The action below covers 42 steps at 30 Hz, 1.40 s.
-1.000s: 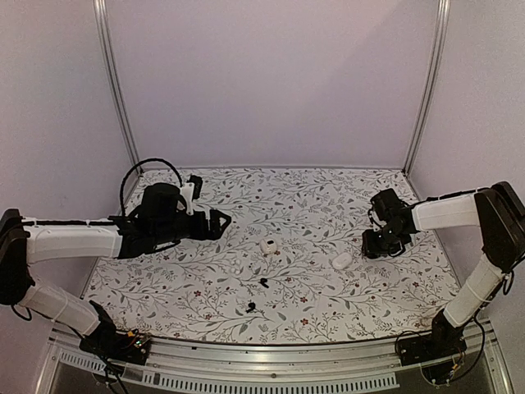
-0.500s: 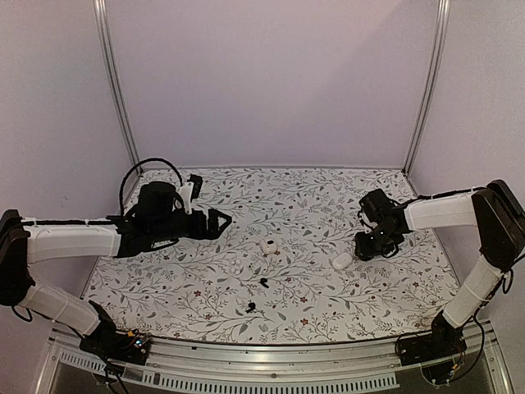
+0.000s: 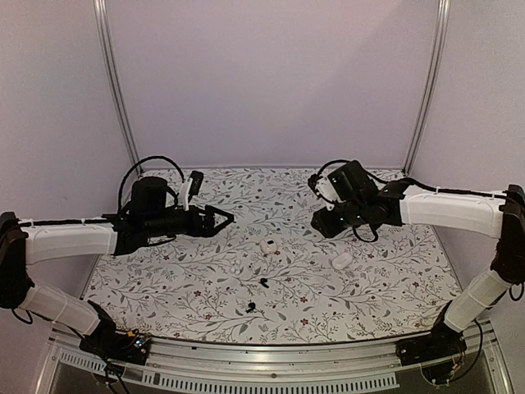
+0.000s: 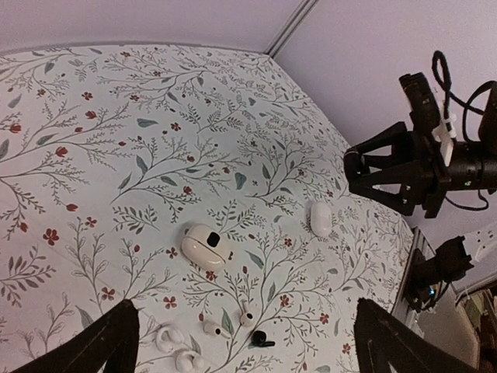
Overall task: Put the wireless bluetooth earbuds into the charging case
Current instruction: Pass from the right arm to the left
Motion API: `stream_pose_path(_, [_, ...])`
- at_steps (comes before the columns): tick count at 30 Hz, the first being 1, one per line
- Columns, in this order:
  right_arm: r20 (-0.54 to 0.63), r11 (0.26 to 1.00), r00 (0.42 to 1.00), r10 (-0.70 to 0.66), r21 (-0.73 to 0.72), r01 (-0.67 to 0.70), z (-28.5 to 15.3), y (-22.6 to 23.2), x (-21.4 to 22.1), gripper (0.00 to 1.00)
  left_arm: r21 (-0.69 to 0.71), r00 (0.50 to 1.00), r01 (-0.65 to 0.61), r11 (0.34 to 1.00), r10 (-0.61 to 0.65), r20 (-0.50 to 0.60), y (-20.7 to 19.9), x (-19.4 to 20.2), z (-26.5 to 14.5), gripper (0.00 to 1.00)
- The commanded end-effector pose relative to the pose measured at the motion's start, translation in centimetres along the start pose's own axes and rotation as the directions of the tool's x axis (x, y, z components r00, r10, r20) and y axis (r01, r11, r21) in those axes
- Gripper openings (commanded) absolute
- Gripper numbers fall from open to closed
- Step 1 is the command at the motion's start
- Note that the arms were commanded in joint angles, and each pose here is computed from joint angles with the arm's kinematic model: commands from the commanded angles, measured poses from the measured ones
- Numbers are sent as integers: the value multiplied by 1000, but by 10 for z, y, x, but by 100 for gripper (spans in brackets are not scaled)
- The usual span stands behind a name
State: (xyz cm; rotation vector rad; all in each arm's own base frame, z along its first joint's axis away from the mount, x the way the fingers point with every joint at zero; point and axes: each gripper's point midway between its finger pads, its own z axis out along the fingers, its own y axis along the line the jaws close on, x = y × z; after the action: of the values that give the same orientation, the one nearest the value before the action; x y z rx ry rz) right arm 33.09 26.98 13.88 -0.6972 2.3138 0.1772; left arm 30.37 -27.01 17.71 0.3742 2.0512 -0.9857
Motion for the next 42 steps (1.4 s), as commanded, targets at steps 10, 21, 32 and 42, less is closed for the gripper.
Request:
stream_pose_path(10, [242,853,857,-455,-158,498,-63,145,-24,27,322,988,28,946,23,-155,-73,14,4,76])
stream_pose_path(21, [293,740,765,-574,-214,638,-88,183,-3,25,509,936,87,856,105,-336,-120,66,5,69])
stream_pose_path(32, [286,636,656,-698,-172,752,-102,207,29,23,592,890,142,793,159,-427,-145,92,3,65])
stream_pose_path(42, [273,619,645,-714,-184,763,-96,212,36,23,640,857,146,755,227,-463,-166,114,-3,59])
